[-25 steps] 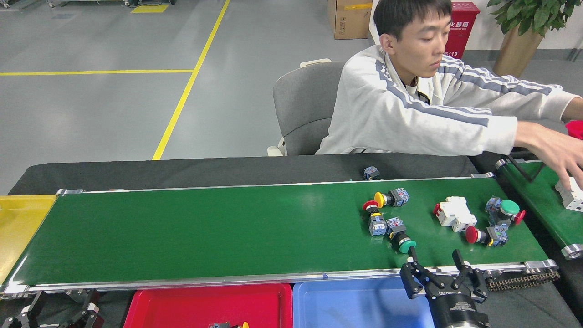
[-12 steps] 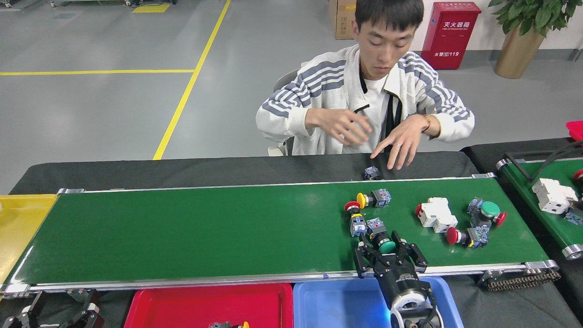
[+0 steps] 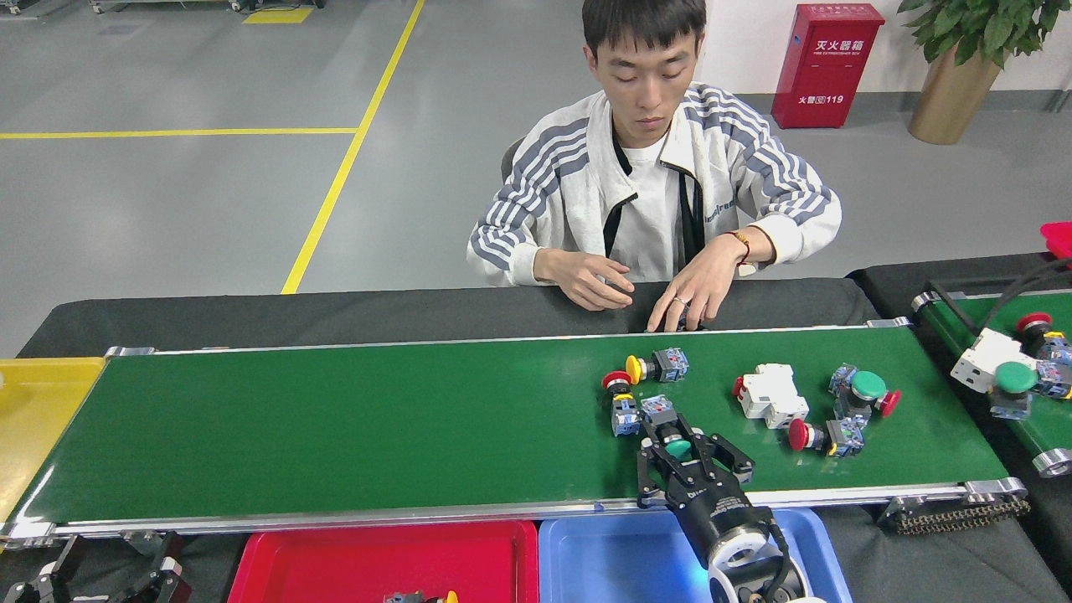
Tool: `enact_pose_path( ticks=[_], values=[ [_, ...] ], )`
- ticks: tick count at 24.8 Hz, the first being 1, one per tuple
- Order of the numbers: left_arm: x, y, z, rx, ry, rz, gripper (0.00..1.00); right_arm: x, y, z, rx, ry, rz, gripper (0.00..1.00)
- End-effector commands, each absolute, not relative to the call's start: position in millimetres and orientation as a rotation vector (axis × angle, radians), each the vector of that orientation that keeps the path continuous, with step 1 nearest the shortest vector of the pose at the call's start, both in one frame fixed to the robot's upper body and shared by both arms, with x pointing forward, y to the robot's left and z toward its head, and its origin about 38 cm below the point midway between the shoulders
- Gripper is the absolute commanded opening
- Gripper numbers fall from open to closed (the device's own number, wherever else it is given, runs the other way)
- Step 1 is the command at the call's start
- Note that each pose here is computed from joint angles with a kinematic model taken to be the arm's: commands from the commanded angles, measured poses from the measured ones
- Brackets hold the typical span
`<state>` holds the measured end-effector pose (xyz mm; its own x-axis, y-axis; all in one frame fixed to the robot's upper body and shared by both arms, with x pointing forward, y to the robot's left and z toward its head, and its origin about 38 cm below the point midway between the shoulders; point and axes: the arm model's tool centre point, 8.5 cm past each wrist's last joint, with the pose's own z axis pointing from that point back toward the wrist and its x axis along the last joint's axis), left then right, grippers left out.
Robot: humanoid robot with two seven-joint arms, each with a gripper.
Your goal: Pick switch part from conveyor to tray
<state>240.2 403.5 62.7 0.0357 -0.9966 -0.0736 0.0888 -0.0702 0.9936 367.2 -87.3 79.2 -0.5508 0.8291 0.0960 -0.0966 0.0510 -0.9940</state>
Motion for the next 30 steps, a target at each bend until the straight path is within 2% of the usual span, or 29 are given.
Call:
enact_pose_path(
  ticks=[1, 2, 5, 8, 10, 11, 14, 16, 18, 20, 24, 26, 30],
  values=[
    [243, 406, 70, 1.240, -1.089, -1.272, 1.00, 346, -48, 94, -0.624, -1.797, 1.723, 0.70],
    [243, 406, 70, 1.240, -1.089, -1.272, 1.00, 339, -34, 95, -0.575, -1.838, 1.747, 1.00],
    [243, 406, 70, 1.239, -1.090, -1.270, 1.00, 314, -2, 92, -0.446, -1.926, 1.821, 0.99],
    [243, 404, 70, 1.236, -1.093, -1.273, 1.00, 312, 1, 92, -0.431, -1.935, 1.827, 0.99],
    [244, 402, 72, 1.241, -1.102, -1.270, 1.00, 316, -5, 95, -0.451, -1.930, 1.786, 0.99],
    [247, 400, 74, 1.244, -1.113, -1.266, 1.00, 325, -21, 95, -0.495, -1.905, 1.728, 0.99],
    [268, 376, 81, 1.231, -1.188, -1.287, 1.00, 338, -100, 78, -0.685, -1.685, 1.406, 0.98],
    [285, 346, 87, 1.209, -1.269, -1.323, 1.00, 325, -142, 64, -0.805, -1.534, 1.193, 0.98],
    [300, 309, 85, 1.155, -1.305, -1.377, 1.00, 306, -177, 52, -0.898, -1.426, 1.100, 0.98],
    [318, 264, 81, 1.122, -1.286, -1.447, 1.00, 300, -205, 43, -0.947, -1.343, 1.091, 0.98],
    [335, 186, 84, 1.149, -1.306, -1.515, 1.00, 311, -222, 46, -1.030, -1.231, 1.028, 0.98],
    [340, 155, 79, 1.136, -1.303, -1.546, 1.00, 329, -225, 57, -1.069, -1.228, 1.070, 0.98],
    [356, 137, 67, 1.090, -1.231, -1.578, 1.00, 354, -209, 53, -1.018, -1.202, 1.173, 0.98]
  ],
)
